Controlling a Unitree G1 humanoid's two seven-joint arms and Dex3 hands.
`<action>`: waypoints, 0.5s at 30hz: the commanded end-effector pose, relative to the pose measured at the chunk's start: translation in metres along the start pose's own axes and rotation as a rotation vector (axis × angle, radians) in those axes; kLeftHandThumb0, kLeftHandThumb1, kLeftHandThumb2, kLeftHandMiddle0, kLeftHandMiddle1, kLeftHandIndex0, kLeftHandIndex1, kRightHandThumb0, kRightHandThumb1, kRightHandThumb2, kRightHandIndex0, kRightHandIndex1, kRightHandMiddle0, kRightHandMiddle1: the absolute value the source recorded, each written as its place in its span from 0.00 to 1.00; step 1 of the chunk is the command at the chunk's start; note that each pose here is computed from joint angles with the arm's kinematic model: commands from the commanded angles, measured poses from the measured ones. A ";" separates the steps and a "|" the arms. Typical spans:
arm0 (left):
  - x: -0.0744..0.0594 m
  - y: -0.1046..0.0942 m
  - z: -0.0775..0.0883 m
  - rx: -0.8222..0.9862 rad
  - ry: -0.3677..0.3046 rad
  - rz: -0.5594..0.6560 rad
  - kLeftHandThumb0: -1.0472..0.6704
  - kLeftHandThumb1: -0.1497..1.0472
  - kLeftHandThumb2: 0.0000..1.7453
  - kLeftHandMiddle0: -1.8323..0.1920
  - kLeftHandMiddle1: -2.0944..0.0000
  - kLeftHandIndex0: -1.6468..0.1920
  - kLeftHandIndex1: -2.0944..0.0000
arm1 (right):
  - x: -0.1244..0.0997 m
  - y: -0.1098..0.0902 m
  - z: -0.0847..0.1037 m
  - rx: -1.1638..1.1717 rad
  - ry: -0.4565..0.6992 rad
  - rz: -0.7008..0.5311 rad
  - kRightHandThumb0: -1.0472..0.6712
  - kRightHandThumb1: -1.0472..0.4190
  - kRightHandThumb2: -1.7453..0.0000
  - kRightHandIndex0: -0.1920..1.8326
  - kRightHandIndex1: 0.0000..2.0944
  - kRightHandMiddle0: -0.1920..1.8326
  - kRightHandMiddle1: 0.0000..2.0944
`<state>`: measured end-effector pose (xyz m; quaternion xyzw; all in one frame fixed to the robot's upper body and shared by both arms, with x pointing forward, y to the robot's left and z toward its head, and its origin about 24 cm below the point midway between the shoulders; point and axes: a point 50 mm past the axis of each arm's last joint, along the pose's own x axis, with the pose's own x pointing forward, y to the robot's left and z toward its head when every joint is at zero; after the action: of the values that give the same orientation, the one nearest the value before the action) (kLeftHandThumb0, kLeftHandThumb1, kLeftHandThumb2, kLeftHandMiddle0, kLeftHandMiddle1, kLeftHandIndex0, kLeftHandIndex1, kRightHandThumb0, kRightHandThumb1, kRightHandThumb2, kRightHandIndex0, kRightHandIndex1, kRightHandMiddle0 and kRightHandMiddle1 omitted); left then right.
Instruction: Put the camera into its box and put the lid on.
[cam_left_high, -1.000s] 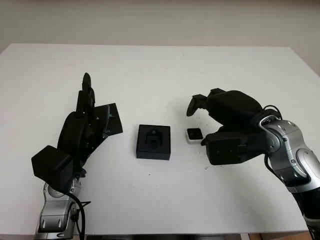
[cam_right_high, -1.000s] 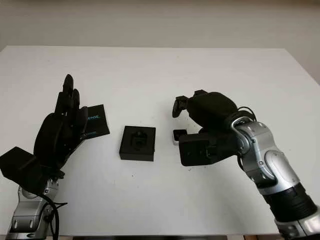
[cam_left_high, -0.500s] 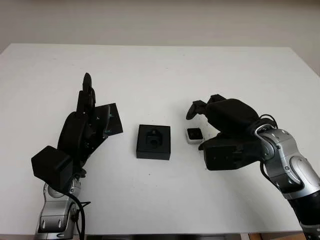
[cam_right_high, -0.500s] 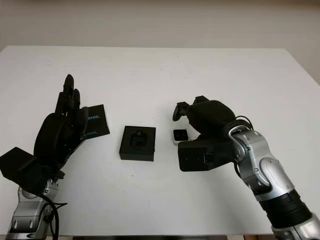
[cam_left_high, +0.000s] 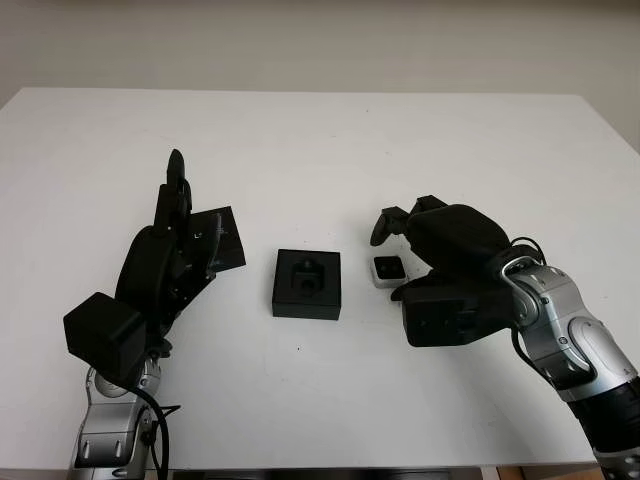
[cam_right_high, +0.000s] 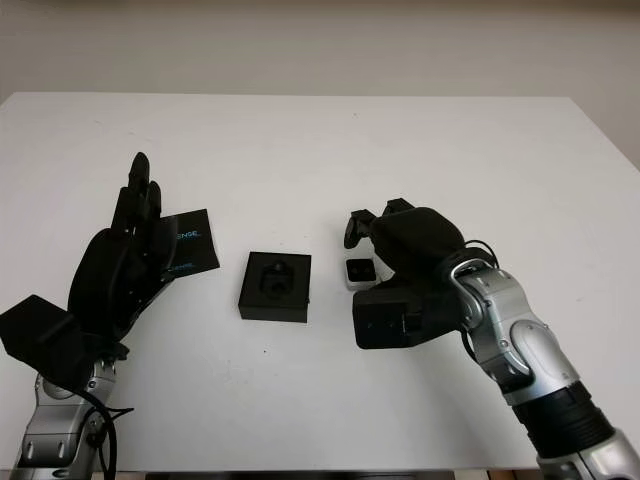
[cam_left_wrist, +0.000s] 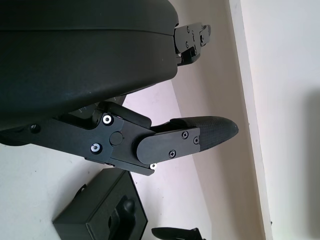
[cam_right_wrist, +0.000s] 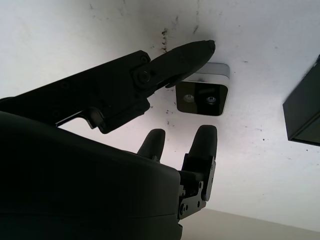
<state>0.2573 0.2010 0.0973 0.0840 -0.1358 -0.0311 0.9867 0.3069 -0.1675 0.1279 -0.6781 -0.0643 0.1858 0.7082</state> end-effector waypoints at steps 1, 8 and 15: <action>-0.001 0.001 0.004 0.006 -0.017 -0.002 0.26 1.00 0.32 1.00 1.00 1.00 1.00 | 0.000 0.003 0.000 0.014 -0.007 -0.008 0.27 0.10 0.97 0.09 0.63 0.12 0.58; -0.001 0.002 0.004 0.011 -0.019 0.004 0.25 1.00 0.32 1.00 1.00 1.00 1.00 | 0.001 0.007 -0.002 0.011 -0.003 -0.027 0.29 0.10 0.97 0.12 0.68 0.15 0.62; -0.001 0.002 0.004 0.005 -0.018 0.002 0.25 1.00 0.32 1.00 1.00 1.00 1.00 | 0.002 0.008 -0.004 -0.026 0.010 -0.025 0.28 0.10 0.97 0.11 0.74 0.15 0.66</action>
<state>0.2567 0.2011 0.0975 0.0842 -0.1365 -0.0306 0.9866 0.3082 -0.1711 0.1180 -0.6811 -0.0665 0.1732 0.7083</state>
